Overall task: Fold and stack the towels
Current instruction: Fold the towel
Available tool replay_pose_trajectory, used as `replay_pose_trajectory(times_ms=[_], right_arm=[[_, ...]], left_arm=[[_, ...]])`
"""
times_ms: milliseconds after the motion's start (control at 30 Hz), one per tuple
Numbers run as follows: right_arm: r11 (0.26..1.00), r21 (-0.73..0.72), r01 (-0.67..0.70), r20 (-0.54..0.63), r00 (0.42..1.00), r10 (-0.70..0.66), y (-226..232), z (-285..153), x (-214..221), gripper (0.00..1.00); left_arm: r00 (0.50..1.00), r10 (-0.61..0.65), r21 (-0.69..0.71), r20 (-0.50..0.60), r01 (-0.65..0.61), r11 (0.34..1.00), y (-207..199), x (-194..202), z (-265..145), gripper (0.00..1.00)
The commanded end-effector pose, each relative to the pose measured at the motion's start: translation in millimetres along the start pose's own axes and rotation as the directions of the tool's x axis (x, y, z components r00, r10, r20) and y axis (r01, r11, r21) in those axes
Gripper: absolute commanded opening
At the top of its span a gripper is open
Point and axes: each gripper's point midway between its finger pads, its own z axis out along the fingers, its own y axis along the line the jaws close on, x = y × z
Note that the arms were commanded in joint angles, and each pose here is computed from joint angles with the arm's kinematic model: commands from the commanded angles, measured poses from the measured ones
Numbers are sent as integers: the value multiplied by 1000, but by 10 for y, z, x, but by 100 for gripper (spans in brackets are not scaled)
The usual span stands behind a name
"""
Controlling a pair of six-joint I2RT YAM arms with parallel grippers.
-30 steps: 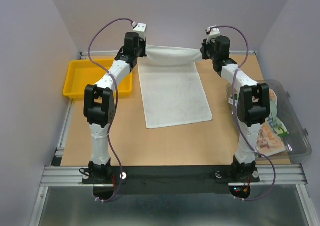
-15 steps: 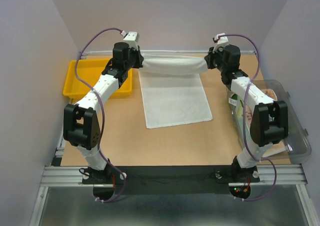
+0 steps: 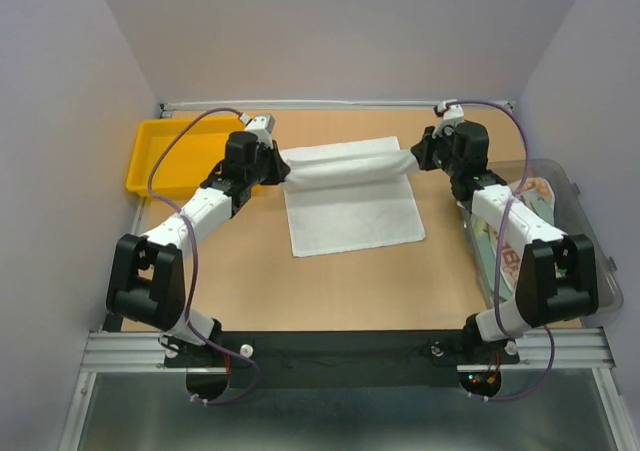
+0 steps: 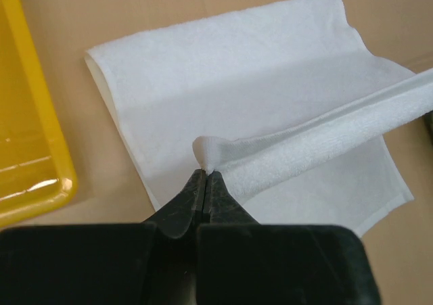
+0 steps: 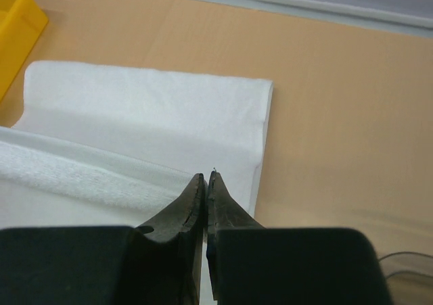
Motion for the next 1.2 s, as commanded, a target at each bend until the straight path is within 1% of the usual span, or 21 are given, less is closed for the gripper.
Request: replay_pose_trajectory(times_ms=[0, 33, 100, 133, 200, 267, 400, 500, 800, 933, 1167], right_arm=[[997, 35, -67, 0, 998, 67, -87, -126, 64, 0], [996, 26, -81, -23, 996, 81, -62, -141, 167, 1], [994, 6, -110, -64, 992, 111, -14, -160, 303, 0], [991, 11, -132, -99, 986, 132, -4, -169, 447, 0], [989, 30, -144, -130, 981, 147, -26, -180, 588, 0], [984, 69, -166, -178, 968, 176, -72, -184, 820, 0], [968, 150, -203, -250, 939, 235, -169, -153, 1151, 0], [952, 213, -220, -282, 919, 275, -245, -136, 1331, 0], [936, 271, -225, -306, 902, 306, -336, -64, 1487, 0], [933, 277, -230, -329, 890, 317, -337, -23, 1584, 1], [930, 296, -220, -348, 881, 319, -380, 35, 1652, 0]], left_arm=[[995, -96, -40, 16, 96, 995, 84, 173, -160, 0], [994, -100, -37, 31, 101, 994, 73, 164, -201, 0], [992, -122, -64, 22, 123, 990, 139, 302, -244, 0], [992, -125, -78, 23, 126, 989, 165, 334, -251, 0], [991, -136, -83, 10, 136, 987, 180, 433, -253, 0], [988, -151, -83, -43, 147, 986, 185, 662, -212, 0], [974, -187, -98, -130, 175, 980, 200, 1003, -121, 0], [965, -204, -109, -163, 187, 976, 198, 1196, -95, 0], [952, -220, -130, -211, 196, 972, 180, 1511, -98, 0], [937, -249, -168, -246, 212, 963, 244, 1679, -83, 0], [920, -272, -196, -281, 223, 955, 271, 1823, -74, 0]])
